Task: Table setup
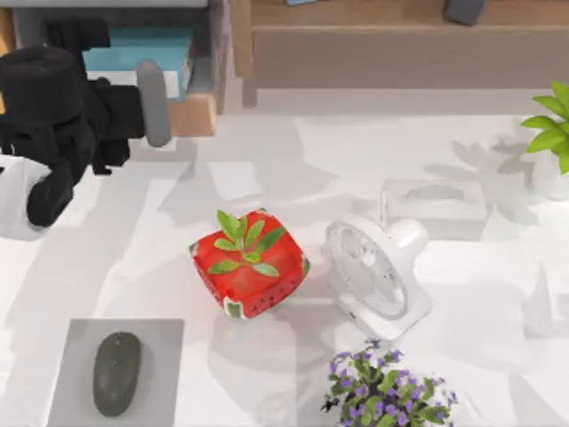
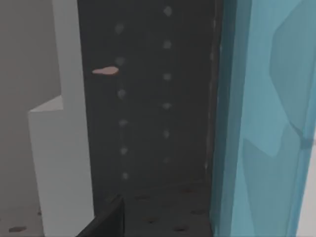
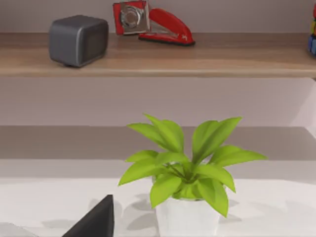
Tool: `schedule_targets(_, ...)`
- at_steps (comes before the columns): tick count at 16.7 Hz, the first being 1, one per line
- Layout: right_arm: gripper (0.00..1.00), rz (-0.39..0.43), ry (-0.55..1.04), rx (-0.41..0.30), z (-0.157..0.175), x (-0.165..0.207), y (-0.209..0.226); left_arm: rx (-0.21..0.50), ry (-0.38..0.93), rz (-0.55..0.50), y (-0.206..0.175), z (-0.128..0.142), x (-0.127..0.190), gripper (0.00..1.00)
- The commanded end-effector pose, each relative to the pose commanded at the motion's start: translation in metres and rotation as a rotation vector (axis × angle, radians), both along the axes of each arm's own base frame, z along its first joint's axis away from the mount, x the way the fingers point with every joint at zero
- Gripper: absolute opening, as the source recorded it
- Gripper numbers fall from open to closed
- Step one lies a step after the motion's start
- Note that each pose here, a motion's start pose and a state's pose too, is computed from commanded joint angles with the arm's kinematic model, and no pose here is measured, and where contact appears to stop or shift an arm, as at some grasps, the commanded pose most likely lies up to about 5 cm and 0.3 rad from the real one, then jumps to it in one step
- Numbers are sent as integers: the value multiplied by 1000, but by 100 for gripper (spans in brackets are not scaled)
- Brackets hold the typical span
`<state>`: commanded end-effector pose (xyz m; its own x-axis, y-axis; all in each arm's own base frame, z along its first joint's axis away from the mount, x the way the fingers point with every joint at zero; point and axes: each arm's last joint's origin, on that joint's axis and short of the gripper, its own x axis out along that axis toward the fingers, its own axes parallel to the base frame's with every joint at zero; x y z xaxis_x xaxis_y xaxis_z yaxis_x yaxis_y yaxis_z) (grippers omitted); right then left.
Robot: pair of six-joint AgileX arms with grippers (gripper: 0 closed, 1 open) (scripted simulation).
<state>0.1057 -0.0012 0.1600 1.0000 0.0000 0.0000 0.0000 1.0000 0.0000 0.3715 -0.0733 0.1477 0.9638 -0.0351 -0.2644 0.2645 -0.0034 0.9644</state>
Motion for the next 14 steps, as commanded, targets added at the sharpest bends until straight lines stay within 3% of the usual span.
schedule_targets(6, 100, 0, 0, 0, 0, 0, 0, -4, -5, 1, 0, 2, -4, 100)
schedule_targets(14, 100, 0, 0, 0, 0, 0, 0, 0, 0, -2, 0, 0, -50, 100)
